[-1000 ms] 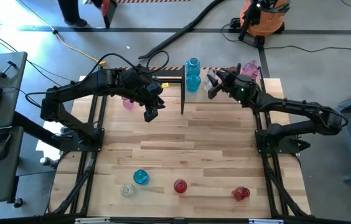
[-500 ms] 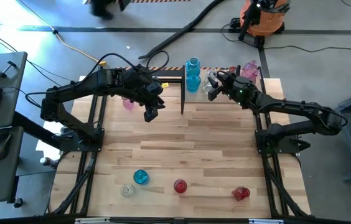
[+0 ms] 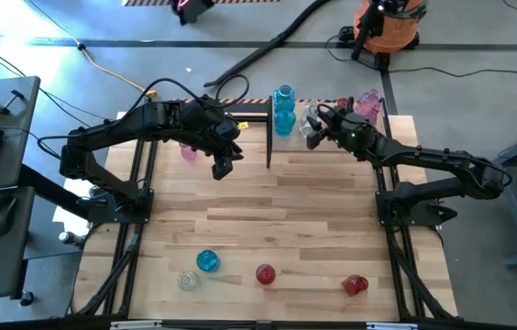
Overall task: Sort vases onto shelf
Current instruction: Put the top transparent vase on the shelf aligned with the other transparent vase
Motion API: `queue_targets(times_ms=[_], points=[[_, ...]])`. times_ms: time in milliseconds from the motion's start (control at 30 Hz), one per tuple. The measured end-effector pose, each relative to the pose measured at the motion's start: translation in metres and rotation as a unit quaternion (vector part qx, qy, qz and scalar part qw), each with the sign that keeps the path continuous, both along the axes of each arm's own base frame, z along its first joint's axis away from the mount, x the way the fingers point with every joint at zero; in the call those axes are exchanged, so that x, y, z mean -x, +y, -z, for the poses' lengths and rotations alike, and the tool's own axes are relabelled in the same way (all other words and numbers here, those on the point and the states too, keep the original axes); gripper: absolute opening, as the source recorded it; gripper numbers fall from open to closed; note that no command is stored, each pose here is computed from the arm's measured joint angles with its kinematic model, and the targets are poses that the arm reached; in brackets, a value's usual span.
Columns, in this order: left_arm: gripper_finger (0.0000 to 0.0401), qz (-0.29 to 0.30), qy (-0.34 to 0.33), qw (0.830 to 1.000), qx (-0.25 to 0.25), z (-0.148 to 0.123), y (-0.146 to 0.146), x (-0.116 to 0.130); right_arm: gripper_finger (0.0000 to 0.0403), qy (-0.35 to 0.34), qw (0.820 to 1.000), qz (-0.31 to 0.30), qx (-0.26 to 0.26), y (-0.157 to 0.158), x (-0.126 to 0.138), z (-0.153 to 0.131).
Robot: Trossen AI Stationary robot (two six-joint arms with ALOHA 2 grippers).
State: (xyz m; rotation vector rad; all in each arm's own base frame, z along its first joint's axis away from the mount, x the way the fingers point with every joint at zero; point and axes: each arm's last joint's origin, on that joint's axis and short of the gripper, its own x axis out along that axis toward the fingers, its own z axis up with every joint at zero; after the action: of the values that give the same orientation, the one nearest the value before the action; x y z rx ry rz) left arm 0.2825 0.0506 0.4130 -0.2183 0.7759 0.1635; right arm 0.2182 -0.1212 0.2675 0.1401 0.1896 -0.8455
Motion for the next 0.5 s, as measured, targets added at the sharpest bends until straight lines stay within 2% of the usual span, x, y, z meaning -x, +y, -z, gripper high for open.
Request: queue_targets(times_ms=[500], points=[[0.0086, -0.001, 0.000, 1.000, 0.001, 0.0000, 0.0000, 0.0000, 0.0142, -0.015, 1.000, -0.001, 0.009, -0.0006, -0.0012, -0.0058]])
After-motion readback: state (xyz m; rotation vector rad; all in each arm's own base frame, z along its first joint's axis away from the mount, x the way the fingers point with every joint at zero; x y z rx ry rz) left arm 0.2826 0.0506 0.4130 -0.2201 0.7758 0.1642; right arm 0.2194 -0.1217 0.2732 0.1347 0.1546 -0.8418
